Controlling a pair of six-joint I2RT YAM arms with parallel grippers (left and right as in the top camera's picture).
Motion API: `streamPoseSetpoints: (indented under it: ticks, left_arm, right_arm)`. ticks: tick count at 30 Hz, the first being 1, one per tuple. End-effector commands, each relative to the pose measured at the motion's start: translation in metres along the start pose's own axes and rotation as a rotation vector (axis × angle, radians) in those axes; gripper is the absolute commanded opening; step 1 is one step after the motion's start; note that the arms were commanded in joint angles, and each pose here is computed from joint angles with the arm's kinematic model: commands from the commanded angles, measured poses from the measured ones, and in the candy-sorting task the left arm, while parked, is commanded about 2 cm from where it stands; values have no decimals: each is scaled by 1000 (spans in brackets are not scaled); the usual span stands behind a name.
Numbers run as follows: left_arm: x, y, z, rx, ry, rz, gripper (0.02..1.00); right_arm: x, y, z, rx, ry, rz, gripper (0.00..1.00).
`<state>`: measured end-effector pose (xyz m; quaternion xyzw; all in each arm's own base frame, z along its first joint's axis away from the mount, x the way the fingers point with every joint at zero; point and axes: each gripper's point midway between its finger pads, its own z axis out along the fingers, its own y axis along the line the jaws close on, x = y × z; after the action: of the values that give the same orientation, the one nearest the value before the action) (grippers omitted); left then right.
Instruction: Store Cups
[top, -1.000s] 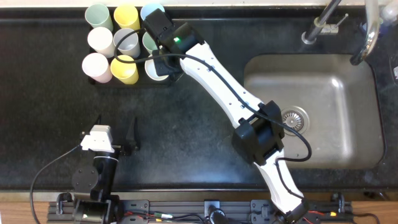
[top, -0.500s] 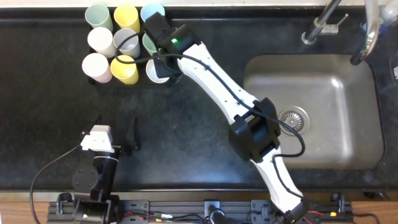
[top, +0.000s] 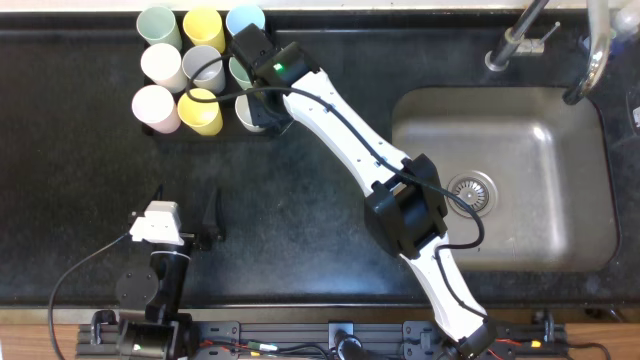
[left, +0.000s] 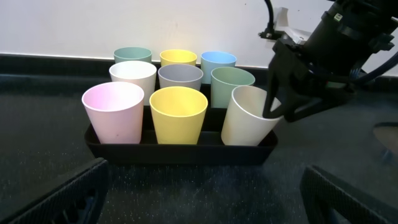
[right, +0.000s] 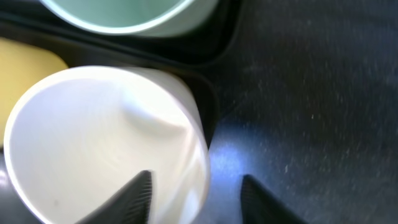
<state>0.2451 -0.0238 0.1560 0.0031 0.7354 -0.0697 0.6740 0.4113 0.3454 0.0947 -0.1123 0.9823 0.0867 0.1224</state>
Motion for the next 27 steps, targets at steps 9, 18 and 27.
streamPoseSetpoints:
  ticks: [9, 18, 27]
  left_arm:
    - [0, -5, 0, 24, -4, 22, 1000]
    - [0, -5, 0, 24, -4, 22, 1000]
    - [0, -5, 0, 24, -4, 22, 1000]
  right_arm:
    - [-49, -3, -220, -139, -463, -87, 998]
    - [-20, -141, -369, -13, -702, 69, 998]
    - [72, -201, -394, 120, -844, 48, 996]
